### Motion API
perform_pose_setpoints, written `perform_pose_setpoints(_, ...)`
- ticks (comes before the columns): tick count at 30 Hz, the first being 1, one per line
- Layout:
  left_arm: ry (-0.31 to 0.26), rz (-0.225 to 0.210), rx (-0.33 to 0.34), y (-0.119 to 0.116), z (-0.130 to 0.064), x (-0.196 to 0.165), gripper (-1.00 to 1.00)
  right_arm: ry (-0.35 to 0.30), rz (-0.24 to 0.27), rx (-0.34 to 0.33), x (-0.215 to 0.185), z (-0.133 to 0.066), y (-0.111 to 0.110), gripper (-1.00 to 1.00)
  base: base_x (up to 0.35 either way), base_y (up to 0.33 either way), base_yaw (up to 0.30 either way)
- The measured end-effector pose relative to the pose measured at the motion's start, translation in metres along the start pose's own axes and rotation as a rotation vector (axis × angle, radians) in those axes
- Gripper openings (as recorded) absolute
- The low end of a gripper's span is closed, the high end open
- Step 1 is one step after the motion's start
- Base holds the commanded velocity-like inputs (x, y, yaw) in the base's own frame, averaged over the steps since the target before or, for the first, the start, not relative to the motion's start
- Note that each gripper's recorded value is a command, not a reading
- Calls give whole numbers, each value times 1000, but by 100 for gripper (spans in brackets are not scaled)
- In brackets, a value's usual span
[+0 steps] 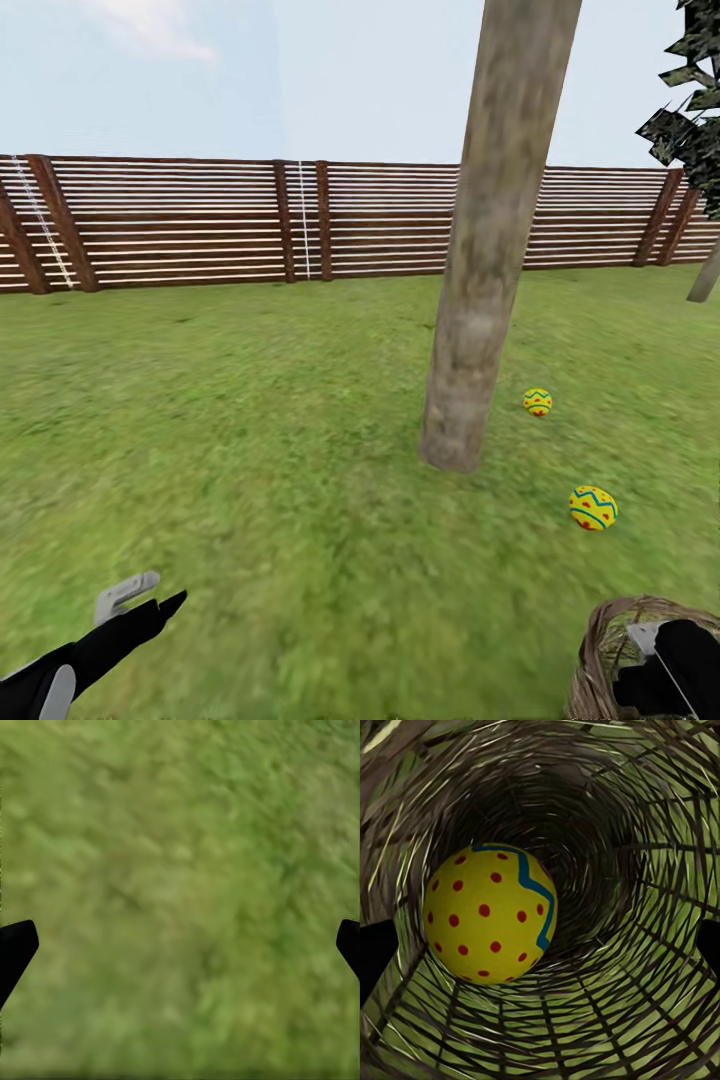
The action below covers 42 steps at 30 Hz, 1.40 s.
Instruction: Take the three Easter eggs out of the wicker basket on the lawn in the garden, then place them on the lawn next to a single tree (choose any tree) so that all three eggs are next to the same tree and none are left in the basket.
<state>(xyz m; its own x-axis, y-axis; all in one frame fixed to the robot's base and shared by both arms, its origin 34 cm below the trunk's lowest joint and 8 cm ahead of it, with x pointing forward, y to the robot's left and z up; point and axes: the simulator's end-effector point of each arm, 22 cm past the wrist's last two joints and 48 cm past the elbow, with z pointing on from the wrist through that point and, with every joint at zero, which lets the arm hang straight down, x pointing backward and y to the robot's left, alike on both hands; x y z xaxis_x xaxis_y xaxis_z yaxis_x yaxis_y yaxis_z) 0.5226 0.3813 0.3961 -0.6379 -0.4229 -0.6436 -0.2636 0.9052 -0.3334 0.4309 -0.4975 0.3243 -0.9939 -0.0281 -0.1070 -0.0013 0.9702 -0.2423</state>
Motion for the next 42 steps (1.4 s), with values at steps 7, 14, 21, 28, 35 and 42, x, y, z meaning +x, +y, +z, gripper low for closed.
perform_pose_setpoints(7, 26, 2, -12, 5, 7, 11, 100, 28, -7, 0, 7, 10, 2, 100, 0, 0, 0)
perform_pose_setpoints(14, 53, 3, -24, 10, 14, 22, 100, 56, -15, -1, 13, 19, 5, 100, 0, 0, 0)
perform_pose_setpoints(21, 83, 1, -33, 13, 20, 35, 100, 85, -21, -3, 21, 29, 8, 100, 172, -104, 0)
perform_pose_setpoints(28, 113, -21, -33, 10, 28, 53, 100, 109, -25, -6, 27, 37, 11, 100, 40, -20, 0)
perform_pose_setpoints(35, 141, -25, -42, 13, 34, 67, 100, 140, -34, -9, 36, 47, 15, 100, 0, 0, 0)
perform_pose_setpoints(42, 189, -35, -58, 21, 40, 88, 100, 167, -41, -9, 43, 56, 17, 100, 0, 0, 0)
